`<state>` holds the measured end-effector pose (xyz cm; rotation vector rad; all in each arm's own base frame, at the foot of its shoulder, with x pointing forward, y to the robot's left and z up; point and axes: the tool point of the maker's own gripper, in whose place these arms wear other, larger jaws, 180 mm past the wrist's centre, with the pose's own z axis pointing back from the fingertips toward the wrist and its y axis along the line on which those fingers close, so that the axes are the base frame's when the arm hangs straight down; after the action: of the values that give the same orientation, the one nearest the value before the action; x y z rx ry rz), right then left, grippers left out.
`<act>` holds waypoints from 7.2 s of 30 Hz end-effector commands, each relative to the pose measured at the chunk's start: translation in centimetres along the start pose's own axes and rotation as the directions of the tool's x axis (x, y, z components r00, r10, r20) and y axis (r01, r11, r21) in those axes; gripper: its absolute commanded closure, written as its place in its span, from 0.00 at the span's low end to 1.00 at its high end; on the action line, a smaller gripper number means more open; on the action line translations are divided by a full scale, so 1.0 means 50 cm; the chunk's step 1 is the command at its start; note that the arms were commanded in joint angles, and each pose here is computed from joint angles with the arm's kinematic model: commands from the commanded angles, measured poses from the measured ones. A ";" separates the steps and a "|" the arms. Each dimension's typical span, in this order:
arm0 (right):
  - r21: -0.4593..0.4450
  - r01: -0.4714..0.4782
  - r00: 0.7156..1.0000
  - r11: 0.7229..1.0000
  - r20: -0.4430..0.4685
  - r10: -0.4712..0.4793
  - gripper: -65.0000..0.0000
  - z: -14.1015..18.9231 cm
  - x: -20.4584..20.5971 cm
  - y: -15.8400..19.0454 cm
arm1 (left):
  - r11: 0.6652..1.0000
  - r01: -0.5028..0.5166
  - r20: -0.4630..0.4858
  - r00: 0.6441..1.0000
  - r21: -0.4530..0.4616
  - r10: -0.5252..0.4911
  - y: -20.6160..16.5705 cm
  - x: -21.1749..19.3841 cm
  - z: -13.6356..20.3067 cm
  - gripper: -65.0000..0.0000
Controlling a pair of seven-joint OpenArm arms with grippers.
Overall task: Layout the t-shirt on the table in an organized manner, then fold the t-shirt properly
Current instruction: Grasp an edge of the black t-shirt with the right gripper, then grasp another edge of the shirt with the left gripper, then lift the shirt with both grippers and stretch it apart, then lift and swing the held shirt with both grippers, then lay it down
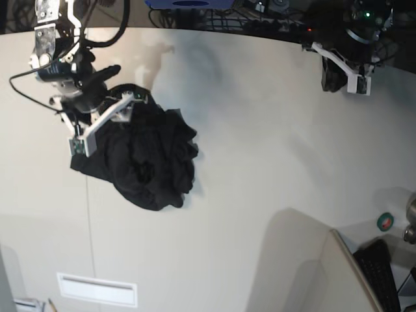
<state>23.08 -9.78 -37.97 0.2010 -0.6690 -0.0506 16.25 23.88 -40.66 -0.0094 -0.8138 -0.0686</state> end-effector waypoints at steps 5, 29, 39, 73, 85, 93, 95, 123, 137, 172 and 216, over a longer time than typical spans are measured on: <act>0.004 -0.012 0.996 1.000 0.086 0.011 0.39 -0.046 0.113 -0.002 | 0.999 -0.040 0.101 0.994 -0.001 0.040 -0.014 0.087 -0.044 0.62; 0.058 0.124 0.992 0.991 -0.003 -0.124 1.00 -0.043 0.056 -0.112 | 0.976 -0.062 -0.072 0.996 -0.207 0.048 -0.228 0.092 -0.244 0.29; -0.031 0.118 0.991 0.992 0.061 -0.116 1.00 0.029 0.056 -0.174 | 0.950 0.011 -0.073 0.997 -0.312 -0.036 -0.323 0.095 -0.253 0.28; -0.193 0.215 0.976 0.957 0.078 -0.203 1.00 0.078 -0.037 -0.299 | 0.876 -0.052 0.008 0.998 -0.479 0.063 -0.561 0.298 -0.288 0.24; -0.193 0.215 0.976 0.958 0.079 -0.203 1.00 0.078 -0.036 -0.299 | 0.861 0.085 -0.087 0.985 -0.502 -0.148 -0.622 0.219 -0.337 0.12; -0.189 0.222 0.973 0.957 0.110 -0.204 1.00 0.067 -0.007 -0.306 | 0.879 0.080 -0.131 0.978 -0.470 -0.160 -0.602 0.209 -0.367 1.00; -0.189 0.211 0.973 0.959 0.130 -0.188 1.00 0.055 0.025 -0.319 | 0.882 0.087 -0.091 0.985 -0.463 -0.144 -0.596 0.257 -0.371 1.00; -0.236 0.104 0.934 0.966 0.358 -0.013 1.00 0.145 0.316 -0.364 | 0.914 0.216 0.198 0.968 -0.342 -0.155 -0.403 0.522 -0.271 1.00; -0.242 0.250 0.968 0.938 0.042 -0.247 1.00 0.028 -0.089 -0.413 | 0.907 0.115 -0.261 0.936 -0.405 -0.235 -0.345 0.002 -0.155 0.29; -0.185 0.148 0.987 0.972 0.089 -0.133 0.57 0.067 -0.046 -0.364 | 0.961 0.093 -0.173 0.975 -0.260 -0.141 -0.175 -0.036 -0.064 1.00; -0.061 0.273 0.960 0.960 -0.045 -0.276 0.60 -0.115 -0.071 -0.309 | 0.992 -0.058 -0.088 0.995 -0.116 0.048 -0.121 0.209 -0.223 1.00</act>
<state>23.23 -22.98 -48.64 0.2441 -0.5403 -0.3369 30.05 16.67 -42.10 -0.1418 -0.6732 -0.0604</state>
